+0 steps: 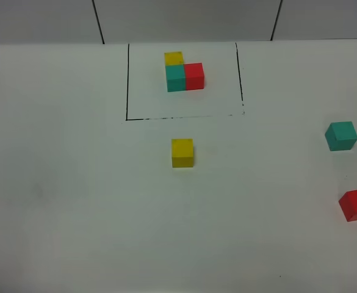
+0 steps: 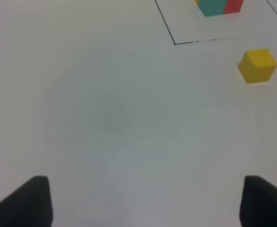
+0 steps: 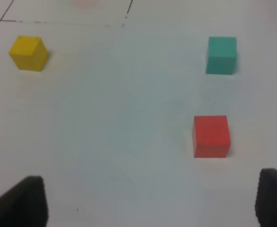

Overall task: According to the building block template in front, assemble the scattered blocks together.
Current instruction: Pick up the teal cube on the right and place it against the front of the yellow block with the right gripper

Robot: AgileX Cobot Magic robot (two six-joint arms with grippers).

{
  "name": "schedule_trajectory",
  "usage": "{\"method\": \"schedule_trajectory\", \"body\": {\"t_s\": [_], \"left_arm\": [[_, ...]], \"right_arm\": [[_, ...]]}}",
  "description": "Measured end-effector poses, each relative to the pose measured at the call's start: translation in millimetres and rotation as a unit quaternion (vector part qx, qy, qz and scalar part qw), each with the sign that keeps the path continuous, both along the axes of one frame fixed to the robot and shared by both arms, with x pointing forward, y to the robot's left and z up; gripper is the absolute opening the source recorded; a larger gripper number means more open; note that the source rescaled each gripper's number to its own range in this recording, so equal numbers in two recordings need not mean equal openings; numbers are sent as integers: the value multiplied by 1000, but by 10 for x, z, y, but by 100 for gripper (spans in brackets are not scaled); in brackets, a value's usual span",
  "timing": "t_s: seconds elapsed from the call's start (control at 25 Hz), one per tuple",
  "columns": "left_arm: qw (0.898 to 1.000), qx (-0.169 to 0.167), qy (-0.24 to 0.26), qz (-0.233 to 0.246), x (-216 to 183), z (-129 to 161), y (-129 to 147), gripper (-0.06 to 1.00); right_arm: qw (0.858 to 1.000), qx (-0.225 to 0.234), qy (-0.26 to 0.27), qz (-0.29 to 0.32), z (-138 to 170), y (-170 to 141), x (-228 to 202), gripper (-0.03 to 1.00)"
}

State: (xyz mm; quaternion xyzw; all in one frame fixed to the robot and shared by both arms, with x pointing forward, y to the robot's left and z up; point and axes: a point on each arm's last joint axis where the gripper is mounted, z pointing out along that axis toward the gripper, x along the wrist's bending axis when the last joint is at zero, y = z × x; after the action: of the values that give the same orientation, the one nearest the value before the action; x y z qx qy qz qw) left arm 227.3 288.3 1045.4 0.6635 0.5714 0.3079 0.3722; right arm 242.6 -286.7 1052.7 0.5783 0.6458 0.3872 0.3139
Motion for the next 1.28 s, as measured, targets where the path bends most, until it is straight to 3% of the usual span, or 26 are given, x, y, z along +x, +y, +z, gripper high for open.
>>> {"method": "schedule_trajectory", "body": {"t_s": [1.28], "left_arm": [[1000, 0, 0, 0, 0, 0, 0, 91]], "right_arm": [[1000, 1, 0, 0, 0, 1, 0, 99]]}}
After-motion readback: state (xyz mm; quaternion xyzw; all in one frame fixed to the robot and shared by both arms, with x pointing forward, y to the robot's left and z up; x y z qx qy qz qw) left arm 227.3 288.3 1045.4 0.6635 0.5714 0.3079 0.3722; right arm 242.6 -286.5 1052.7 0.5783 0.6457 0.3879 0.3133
